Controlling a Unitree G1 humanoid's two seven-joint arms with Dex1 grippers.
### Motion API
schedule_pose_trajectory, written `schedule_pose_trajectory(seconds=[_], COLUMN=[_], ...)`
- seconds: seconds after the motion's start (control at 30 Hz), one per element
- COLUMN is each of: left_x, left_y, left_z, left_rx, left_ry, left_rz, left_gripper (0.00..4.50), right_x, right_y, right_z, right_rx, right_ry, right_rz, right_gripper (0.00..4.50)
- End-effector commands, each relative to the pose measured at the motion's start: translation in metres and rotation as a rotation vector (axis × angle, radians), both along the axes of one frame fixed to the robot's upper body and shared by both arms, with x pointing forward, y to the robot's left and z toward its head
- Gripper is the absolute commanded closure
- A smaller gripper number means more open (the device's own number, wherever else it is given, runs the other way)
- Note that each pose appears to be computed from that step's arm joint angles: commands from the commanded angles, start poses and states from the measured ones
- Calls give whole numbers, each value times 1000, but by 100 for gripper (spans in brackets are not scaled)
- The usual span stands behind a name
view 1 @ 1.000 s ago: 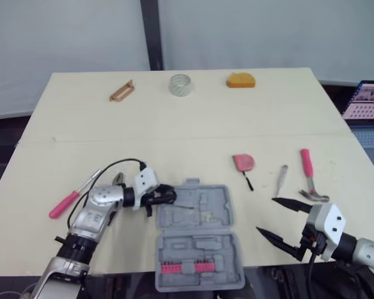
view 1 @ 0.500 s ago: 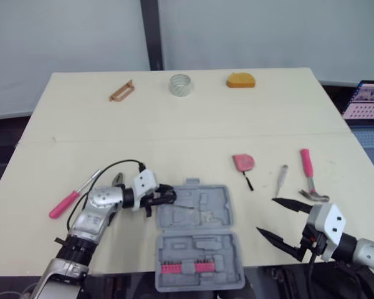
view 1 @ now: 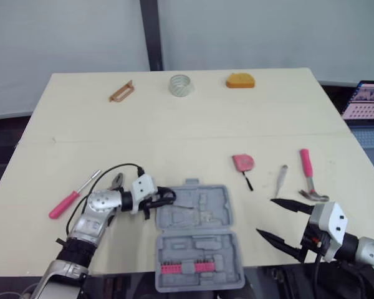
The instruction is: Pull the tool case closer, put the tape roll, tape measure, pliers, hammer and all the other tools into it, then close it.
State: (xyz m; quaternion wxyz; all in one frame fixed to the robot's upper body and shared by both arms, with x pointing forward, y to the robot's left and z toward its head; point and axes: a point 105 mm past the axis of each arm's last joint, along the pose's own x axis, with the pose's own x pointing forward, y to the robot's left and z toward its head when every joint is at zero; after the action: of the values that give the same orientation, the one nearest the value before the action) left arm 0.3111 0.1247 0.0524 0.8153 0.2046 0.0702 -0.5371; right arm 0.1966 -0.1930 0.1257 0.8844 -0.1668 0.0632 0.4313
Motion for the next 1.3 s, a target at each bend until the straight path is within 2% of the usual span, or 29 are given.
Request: schedule_pose_trajectory(seconds=[0.03,0.17,0.3,0.4,0.5,0.57,0.67,0.77,0.9,0.93,1.1,1.3], left_x=[-4,1,9,-10,-36,-47,-77,-102,-126,-137,-172,-177], left_y=[7,5,9,18,34,44,67,90,103,106,111,107], left_z=[-16,-2,68,97,95,88,69,49,35,29,17,20], left_rx=[29,-3,-88,-95,-41,-43,-73,-66,-69,-73,-59,-89], left_ry=[42,-7,-128,-112,-28,26,156,200,216,230,250,244], left_rz=[28,28,47,27,41,82,146,266,353,375,406,371], left_gripper=[313,313,313,313,313,313,313,227,33,7,7,7], right_x=[-2,-1,2,5,5,5,4,5,1,-1,-8,-9], right_y=[1,1,2,4,8,9,13,13,10,9,3,-2], right_z=[7,7,8,8,4,0,-9,-17,-24,-27,-34,-36], right_rx=[0,0,3,5,12,15,19,23,25,20,13,6], right_ry=[-27,-28,-31,-23,3,23,51,64,85,96,123,131], right_rz=[18,19,21,29,48,52,69,65,61,60,50,43], right_gripper=[0,0,0,0,0,0,0,0,0,0,0,0])
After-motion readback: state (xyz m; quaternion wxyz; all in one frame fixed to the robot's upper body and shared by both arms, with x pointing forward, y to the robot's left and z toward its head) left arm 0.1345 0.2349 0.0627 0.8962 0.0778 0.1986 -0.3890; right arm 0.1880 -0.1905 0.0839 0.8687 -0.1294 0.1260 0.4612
